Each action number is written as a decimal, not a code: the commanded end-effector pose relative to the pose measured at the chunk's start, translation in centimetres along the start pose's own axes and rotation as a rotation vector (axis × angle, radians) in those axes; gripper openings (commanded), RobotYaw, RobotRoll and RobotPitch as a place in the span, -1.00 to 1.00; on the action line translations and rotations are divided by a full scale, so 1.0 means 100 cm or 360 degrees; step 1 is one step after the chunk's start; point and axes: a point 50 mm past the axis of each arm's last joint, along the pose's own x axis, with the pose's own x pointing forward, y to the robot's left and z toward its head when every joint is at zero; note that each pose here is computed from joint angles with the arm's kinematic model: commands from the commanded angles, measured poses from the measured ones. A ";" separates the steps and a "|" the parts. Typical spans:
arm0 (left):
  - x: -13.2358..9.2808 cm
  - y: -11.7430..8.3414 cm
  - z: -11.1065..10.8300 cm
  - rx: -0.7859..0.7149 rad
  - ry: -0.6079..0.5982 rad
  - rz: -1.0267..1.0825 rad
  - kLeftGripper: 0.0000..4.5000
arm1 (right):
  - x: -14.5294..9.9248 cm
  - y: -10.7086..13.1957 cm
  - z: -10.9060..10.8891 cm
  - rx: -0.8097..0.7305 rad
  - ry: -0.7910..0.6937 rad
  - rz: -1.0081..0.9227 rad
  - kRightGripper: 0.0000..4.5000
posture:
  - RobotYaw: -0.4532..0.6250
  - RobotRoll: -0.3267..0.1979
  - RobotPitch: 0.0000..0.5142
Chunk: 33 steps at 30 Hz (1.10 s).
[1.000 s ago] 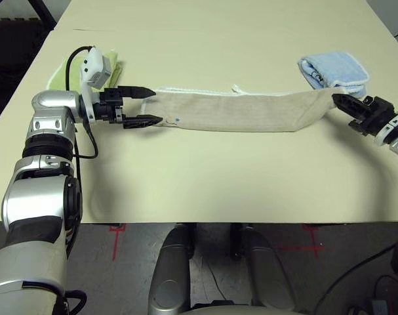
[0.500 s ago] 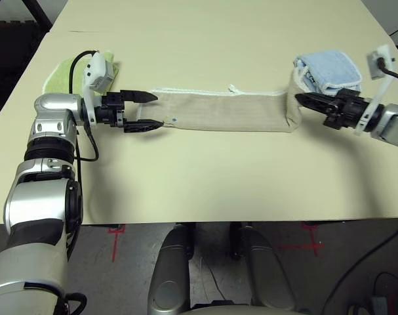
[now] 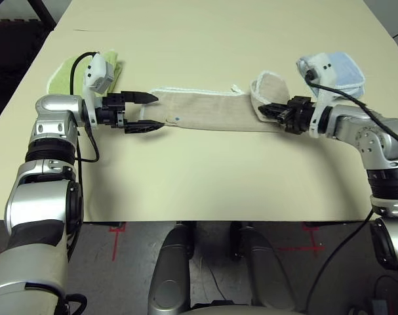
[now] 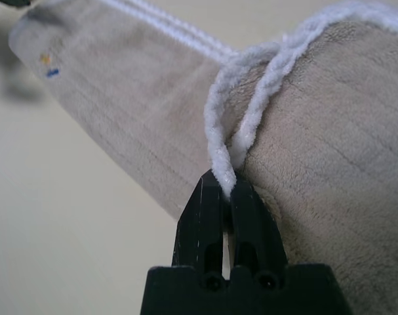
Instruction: Fold the towel and set it aside.
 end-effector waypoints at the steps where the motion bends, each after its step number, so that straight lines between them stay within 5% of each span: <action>1: 0.002 -0.001 0.000 0.0006 -0.0012 -0.0014 1.00 | 0.008 0.005 0.000 -0.0047 0.0015 -0.0011 -0.98 | -0.12 0.25 -0.07; 5: 0.002 -0.001 0.000 0.0005 -0.0011 -0.0012 1.00 | 0.017 0.010 0.001 -0.0080 0.0034 0.0016 -0.86 | -0.12 0.25 -0.07; 17: 0.002 -0.001 -0.001 -0.0003 -0.0008 -0.0012 1.00 | 0.008 0.023 0.010 -0.0643 -0.0135 0.0376 0.99 | -0.13 0.25 -0.09; 22: 0.002 -0.001 -0.001 -0.0004 -0.0010 -0.0013 1.00 | -0.014 0.009 0.013 -0.0709 -0.0348 0.0454 0.99 | -0.14 0.25 -0.09; 27: 0.003 -0.002 -0.002 -0.0011 -0.0011 -0.0017 1.00 | -0.043 -0.032 0.016 -0.0622 -0.0649 0.0279 0.99 | -0.13 0.25 -0.08; 33: 0.004 -0.002 -0.003 -0.0019 -0.0019 -0.0018 1.00 | -0.052 -0.065 0.001 -0.0669 -0.0639 0.0182 0.99 | -0.13 0.25 -0.09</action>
